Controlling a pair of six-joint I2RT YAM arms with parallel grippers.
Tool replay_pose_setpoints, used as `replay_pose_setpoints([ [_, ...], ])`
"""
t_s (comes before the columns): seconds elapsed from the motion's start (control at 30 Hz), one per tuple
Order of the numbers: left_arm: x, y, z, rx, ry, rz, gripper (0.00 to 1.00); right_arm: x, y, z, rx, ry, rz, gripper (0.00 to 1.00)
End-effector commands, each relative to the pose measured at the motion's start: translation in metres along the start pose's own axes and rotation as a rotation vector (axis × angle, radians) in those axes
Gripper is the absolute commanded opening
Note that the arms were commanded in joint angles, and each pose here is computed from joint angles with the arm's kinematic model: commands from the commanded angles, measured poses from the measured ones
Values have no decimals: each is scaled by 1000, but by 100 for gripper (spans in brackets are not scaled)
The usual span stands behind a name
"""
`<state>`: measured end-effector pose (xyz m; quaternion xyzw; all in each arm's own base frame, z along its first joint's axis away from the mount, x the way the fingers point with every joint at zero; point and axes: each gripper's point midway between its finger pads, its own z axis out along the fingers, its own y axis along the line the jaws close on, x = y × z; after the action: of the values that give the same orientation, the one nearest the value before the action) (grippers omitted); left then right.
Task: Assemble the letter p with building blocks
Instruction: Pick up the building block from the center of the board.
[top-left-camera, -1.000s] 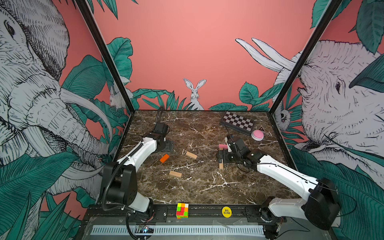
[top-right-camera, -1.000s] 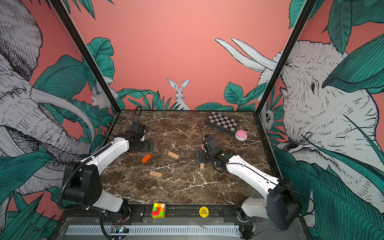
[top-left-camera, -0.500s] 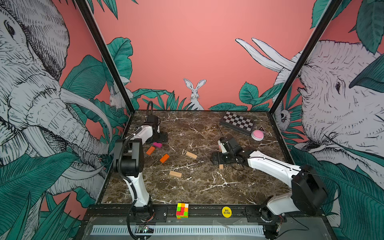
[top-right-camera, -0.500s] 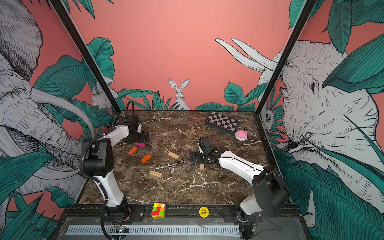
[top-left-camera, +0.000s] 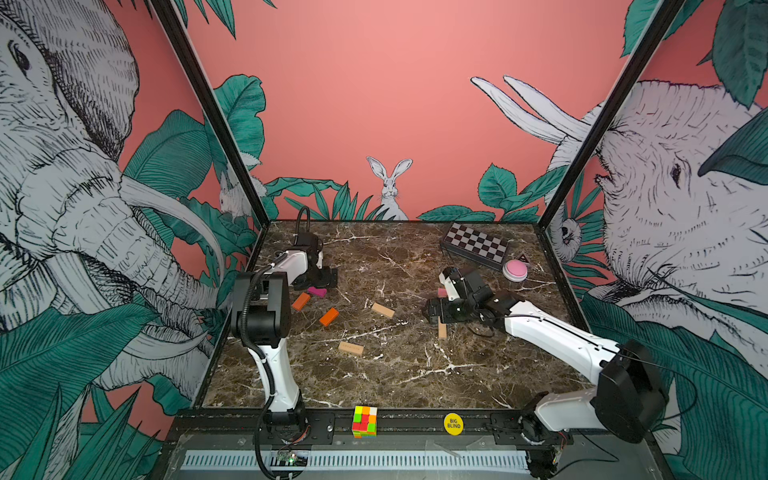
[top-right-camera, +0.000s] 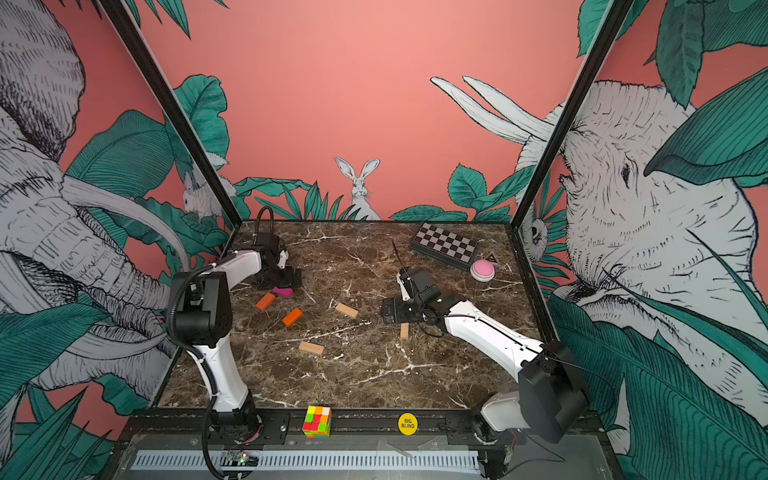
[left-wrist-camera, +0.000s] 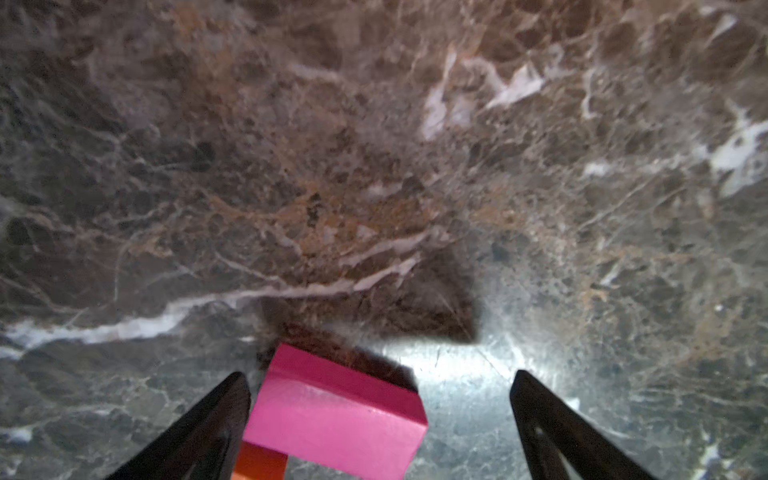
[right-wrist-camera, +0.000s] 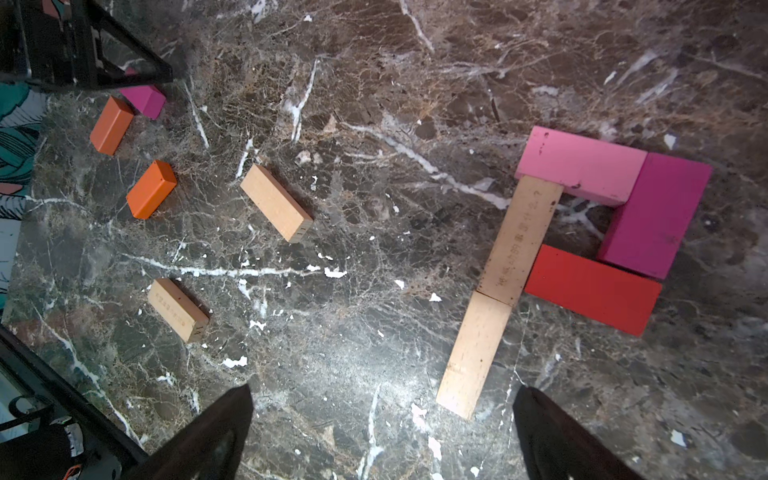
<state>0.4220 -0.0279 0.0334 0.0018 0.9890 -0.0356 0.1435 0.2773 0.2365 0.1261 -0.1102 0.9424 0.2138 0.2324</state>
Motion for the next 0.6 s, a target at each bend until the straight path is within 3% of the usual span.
replay_pose_setpoints([
  [0.0,-3,-1,-30,8,-52,10,99,-4,1,2,-7,6,-7,98],
  [0.1,0,-4,-39,25,-50,-12,99,-1,-3,4,12,22,-5,98],
  [0.23,-3,12,-40,-69,-74,-1,99,-1,-3,6,5,26,5,99],
  [0.57,0,20,-26,-112,-4,-12,85,-2,0,-1,-8,12,10,99],
])
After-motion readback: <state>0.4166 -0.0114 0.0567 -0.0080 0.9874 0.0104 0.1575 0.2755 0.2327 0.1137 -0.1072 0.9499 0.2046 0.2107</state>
